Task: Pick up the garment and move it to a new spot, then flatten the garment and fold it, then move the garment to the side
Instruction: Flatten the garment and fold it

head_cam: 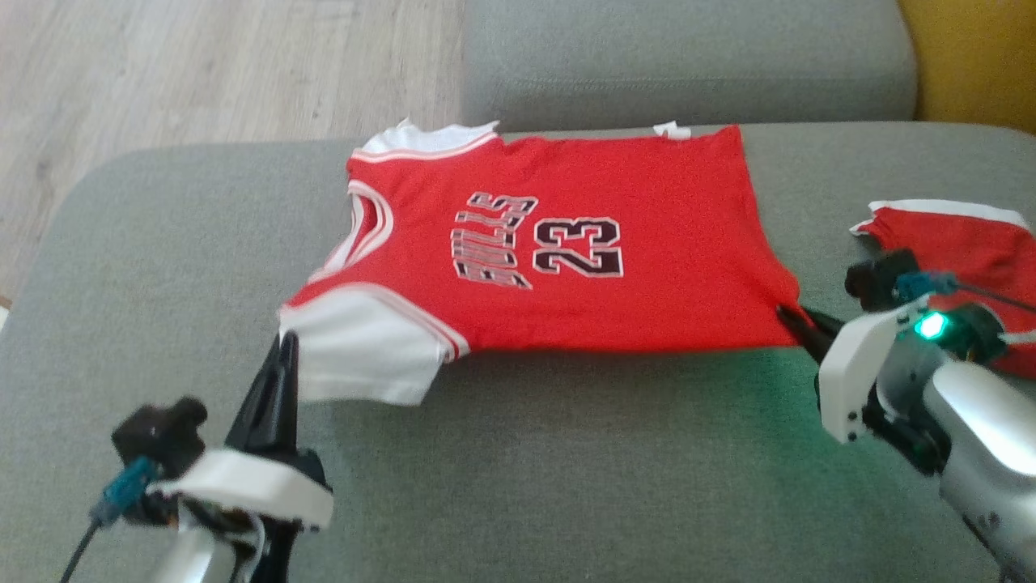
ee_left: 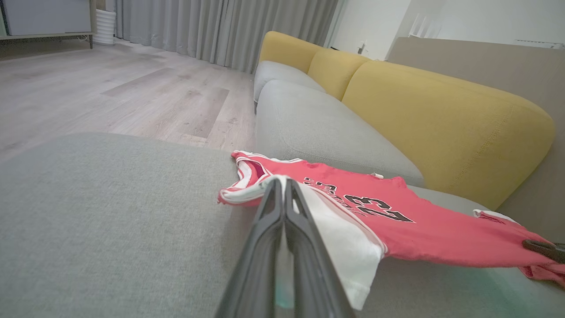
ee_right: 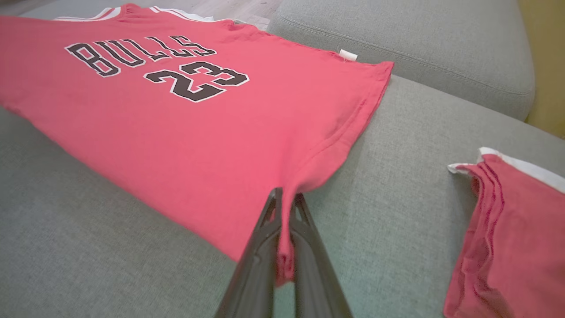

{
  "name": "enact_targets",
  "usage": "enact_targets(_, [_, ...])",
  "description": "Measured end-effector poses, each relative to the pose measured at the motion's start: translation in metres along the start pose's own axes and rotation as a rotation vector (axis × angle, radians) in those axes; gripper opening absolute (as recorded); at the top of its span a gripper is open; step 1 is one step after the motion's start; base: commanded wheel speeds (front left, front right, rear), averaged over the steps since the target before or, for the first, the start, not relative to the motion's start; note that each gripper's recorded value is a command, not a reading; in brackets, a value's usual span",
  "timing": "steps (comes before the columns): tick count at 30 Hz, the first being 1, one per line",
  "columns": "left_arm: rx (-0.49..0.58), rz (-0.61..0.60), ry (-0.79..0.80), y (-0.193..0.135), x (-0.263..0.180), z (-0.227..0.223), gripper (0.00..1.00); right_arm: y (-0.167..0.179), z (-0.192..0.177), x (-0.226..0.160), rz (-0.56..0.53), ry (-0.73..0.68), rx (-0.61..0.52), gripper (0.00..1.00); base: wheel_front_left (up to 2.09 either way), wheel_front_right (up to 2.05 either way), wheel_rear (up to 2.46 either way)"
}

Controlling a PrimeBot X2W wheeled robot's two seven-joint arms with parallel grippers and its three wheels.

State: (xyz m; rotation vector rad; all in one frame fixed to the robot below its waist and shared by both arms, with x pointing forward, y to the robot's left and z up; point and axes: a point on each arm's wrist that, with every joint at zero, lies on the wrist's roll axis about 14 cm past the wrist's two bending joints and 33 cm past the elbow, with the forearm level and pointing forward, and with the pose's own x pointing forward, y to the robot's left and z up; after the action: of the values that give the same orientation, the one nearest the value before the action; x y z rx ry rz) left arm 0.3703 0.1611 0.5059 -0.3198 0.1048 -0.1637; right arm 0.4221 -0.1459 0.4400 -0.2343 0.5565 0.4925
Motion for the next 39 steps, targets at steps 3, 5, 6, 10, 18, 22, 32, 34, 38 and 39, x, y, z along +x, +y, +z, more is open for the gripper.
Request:
enact_targets(3, [-0.020,0.009,0.015,-0.004,-0.018,-0.006,0.00,0.007,-0.011,-0.014,0.008,0.005,0.022,0.00,0.00,0.00,0.00])
enact_targets(5, [-0.030,0.012,0.015,-0.006,-0.026,-0.008,0.00,0.009,-0.017,-0.021,0.011,0.008,0.036,0.00,0.00,0.00,0.00])
enact_targets(6, [-0.037,0.014,0.015,-0.008,-0.029,-0.008,0.00,0.010,-0.020,-0.024,0.011,0.012,0.047,0.00,0.00,0.00,0.00])
enact_targets(10, [-0.056,0.016,-0.006,-0.012,-0.037,-0.002,0.00,0.009,-0.027,-0.035,0.008,0.011,0.078,0.00,0.00,0.00,0.00])
enact_targets(18, [-0.071,0.022,-0.008,-0.013,-0.034,0.002,0.00,0.007,-0.027,-0.039,0.004,0.000,0.120,0.00,0.00,0.00,0.00])
enact_targets(22, [-0.066,0.019,-0.008,-0.013,-0.025,0.004,0.00,0.002,-0.023,-0.036,-0.007,-0.001,0.120,0.00,0.00,0.00,0.00])
enact_targets(32, [0.010,-0.011,0.043,-0.007,0.022,0.002,0.00,0.003,-0.028,-0.015,-0.005,0.064,0.146,0.00,0.00,0.00,0.00])
enact_targets(34, [0.027,-0.014,0.058,-0.004,0.030,0.000,0.00,0.002,-0.029,-0.011,-0.005,0.076,0.155,0.00,0.00,0.00,0.00])
enact_targets(38, [0.063,-0.009,0.093,0.003,0.046,-0.006,0.00,-0.004,-0.023,0.001,-0.013,0.096,0.166,0.00,0.00,0.00,0.00])
enact_targets(39, [0.072,-0.009,0.105,0.005,0.050,-0.008,0.00,-0.005,-0.022,0.004,-0.014,0.103,0.169,0.00,0.00,0.00,0.00])
